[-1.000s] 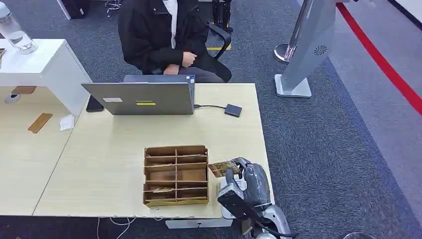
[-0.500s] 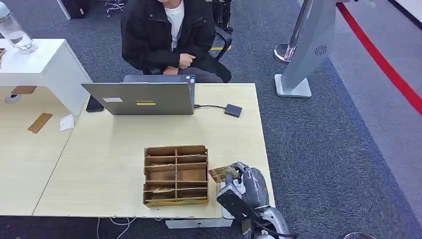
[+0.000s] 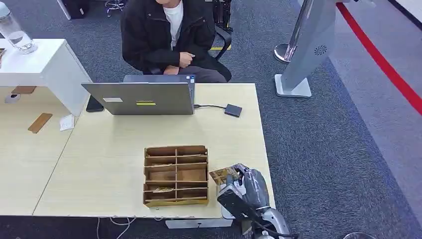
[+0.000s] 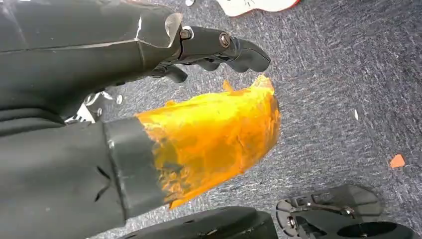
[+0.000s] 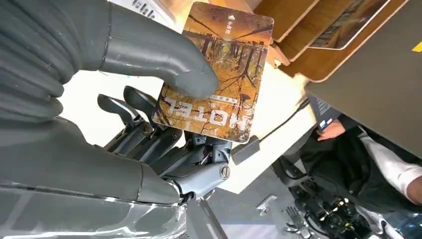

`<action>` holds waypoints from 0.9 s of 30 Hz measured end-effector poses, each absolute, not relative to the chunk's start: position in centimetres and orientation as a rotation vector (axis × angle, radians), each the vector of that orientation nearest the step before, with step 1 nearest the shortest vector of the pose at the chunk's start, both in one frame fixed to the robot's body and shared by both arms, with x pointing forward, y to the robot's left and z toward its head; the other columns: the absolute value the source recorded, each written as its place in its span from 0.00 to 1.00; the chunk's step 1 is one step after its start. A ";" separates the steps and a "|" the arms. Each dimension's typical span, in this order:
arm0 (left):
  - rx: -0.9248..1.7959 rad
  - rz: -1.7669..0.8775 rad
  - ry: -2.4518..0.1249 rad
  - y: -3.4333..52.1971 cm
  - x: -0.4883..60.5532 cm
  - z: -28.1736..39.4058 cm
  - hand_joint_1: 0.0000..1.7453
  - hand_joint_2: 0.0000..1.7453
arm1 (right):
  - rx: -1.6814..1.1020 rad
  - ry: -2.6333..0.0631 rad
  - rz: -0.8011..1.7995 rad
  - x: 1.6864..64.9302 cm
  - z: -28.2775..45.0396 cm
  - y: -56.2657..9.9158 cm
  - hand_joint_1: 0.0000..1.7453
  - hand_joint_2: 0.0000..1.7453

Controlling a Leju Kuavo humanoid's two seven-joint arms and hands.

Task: Pass the card to the sensor for recognition and then transmit it.

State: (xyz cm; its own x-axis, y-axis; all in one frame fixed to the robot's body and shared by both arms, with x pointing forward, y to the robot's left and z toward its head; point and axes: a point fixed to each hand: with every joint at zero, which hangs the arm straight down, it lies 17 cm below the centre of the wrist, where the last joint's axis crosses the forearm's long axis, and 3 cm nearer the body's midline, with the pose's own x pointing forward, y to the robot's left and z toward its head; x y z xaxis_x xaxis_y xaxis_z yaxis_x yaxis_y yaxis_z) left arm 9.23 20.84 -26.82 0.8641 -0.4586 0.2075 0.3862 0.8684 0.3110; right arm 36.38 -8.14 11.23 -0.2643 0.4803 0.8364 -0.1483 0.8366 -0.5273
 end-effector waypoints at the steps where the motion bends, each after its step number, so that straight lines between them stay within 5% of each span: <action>1: 0.265 -0.447 -0.281 20.9 9.2 -26.8 0.00 0.00 | -0.257 -1.741 0.612 36.4 11.2 -8.2 1.00 1.00; 27: 0.263 -0.429 -0.282 20.9 9.2 -26.8 0.00 0.00 | -0.205 -1.648 0.645 35.1 8.4 -8.3 1.00 1.00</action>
